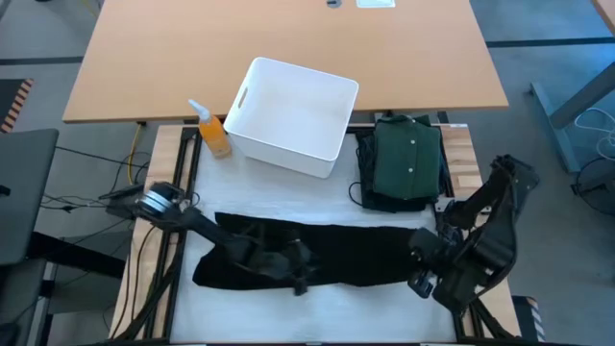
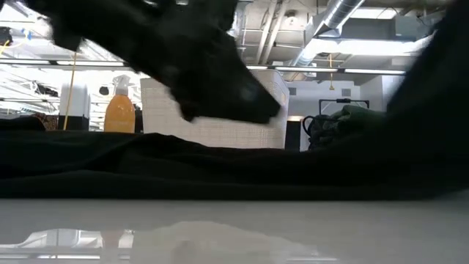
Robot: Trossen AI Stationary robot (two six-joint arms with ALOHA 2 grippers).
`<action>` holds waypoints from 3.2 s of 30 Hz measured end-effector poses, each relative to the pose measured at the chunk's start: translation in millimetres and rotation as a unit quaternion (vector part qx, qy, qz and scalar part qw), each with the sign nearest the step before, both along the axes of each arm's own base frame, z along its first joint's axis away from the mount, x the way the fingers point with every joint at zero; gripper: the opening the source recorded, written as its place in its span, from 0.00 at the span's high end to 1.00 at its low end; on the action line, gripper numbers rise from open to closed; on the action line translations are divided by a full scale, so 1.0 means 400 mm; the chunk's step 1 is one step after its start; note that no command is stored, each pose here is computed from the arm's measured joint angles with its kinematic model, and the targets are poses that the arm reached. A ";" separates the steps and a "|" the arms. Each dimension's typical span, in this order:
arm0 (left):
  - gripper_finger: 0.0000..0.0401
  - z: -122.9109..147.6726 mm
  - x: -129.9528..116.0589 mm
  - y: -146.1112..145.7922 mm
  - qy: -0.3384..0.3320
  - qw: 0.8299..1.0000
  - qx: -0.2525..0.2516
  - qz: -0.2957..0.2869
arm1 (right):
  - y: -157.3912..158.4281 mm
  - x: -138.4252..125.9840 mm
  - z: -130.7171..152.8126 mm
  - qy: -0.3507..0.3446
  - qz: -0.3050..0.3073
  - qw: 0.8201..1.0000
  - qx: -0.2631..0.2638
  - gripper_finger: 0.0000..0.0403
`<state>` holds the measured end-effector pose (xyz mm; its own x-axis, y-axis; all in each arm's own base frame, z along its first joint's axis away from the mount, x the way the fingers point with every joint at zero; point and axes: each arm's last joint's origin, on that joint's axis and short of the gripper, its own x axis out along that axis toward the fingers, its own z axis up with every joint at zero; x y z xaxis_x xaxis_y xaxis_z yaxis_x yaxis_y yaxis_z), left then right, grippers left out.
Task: Fold laundry
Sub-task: Fold the black shirt
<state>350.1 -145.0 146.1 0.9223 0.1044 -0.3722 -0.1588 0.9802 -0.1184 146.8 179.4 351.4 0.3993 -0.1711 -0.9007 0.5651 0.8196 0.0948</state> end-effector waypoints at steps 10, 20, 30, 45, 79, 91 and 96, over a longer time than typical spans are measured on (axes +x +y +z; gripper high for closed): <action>0.76 -0.061 0.284 0.019 0.051 0.996 0.018 -0.075 | -0.071 0.088 0.167 -0.117 0.075 0.990 0.006 0.91; 0.86 0.170 0.220 0.017 0.211 0.959 0.179 -0.059 | -0.124 0.135 0.179 -0.107 0.095 0.990 0.005 0.90; 0.93 0.314 -0.240 0.062 0.257 0.941 0.199 0.096 | -0.111 0.279 0.162 -0.179 0.147 0.973 -0.022 0.90; 1.00 0.474 -0.649 0.253 -0.016 0.998 0.018 0.066 | -0.166 0.816 -0.162 -0.362 0.206 0.909 -0.003 0.88; 1.00 0.188 -0.407 0.049 0.135 0.985 0.008 -0.106 | -0.003 0.470 -0.323 -0.207 0.166 0.964 0.028 0.39; 0.99 0.141 -0.304 0.036 0.254 0.954 0.020 -0.157 | -0.016 0.413 -0.431 -0.183 0.132 0.974 0.014 0.39; 0.88 0.173 -0.314 0.041 0.327 0.929 0.051 -0.164 | -0.015 0.414 -0.432 -0.186 0.151 0.971 0.002 0.39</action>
